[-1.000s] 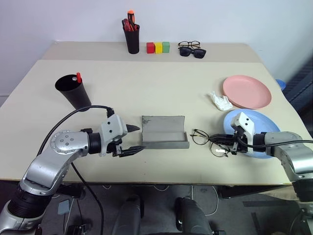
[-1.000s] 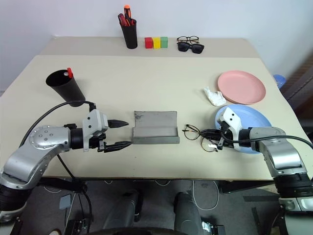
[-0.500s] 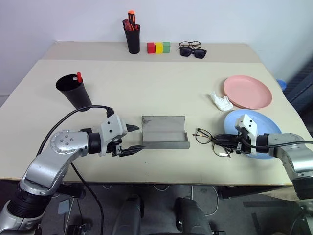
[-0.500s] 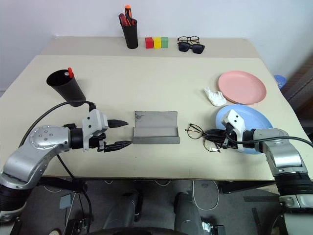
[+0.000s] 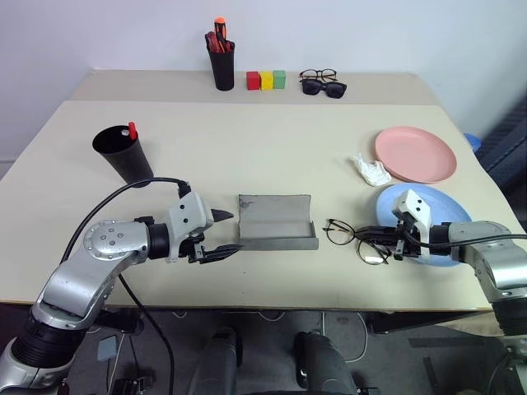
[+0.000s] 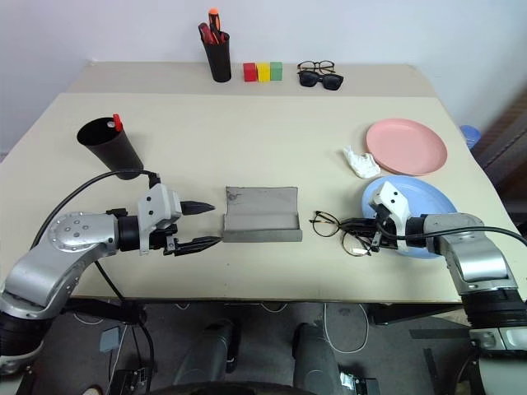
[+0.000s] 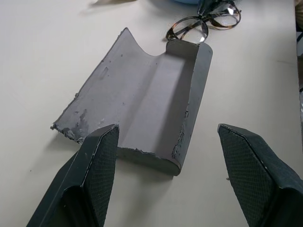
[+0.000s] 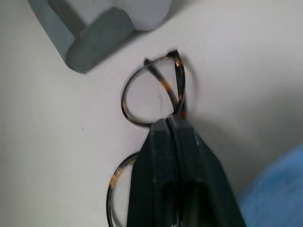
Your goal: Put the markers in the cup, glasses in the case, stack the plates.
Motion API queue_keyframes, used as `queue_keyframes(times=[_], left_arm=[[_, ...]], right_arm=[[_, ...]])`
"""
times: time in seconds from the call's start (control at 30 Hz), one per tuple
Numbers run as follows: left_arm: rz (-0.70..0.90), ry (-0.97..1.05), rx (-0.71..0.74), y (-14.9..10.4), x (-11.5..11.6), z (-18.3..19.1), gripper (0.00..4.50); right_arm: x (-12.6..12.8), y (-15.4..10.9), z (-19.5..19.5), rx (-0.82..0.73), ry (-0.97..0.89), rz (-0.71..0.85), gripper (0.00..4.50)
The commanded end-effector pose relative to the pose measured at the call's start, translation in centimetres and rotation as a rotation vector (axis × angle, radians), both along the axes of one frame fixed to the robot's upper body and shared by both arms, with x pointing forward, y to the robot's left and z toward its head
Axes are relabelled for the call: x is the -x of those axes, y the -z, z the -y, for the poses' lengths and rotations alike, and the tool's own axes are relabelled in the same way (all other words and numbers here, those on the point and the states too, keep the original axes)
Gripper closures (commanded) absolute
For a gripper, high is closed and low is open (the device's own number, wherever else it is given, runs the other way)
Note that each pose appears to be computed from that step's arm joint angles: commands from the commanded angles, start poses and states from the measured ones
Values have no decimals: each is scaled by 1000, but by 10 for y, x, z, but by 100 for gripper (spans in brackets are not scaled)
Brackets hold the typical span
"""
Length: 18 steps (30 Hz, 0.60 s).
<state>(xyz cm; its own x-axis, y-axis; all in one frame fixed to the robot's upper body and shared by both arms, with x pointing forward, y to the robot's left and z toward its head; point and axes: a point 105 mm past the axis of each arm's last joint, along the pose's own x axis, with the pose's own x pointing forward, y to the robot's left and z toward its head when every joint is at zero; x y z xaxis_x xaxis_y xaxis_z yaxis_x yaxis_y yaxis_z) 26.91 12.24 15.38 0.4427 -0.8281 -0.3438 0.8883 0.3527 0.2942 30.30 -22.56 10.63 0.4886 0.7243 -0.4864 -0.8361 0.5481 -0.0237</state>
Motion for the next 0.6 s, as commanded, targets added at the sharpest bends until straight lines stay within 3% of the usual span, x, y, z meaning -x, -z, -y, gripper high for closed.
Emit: queue_keyframes(times=[0.03,0.23,0.6], left_arm=[[46,9,0,-10,3,1,110],[47,10,6,-10,3,2,110],[49,14,3,-10,3,3,110]], right_arm=[[-1,-13,-4,9,-9,24,449],[0,-25,-9,9,-5,35,449],[9,-14,-2,29,-13,-47,449]])
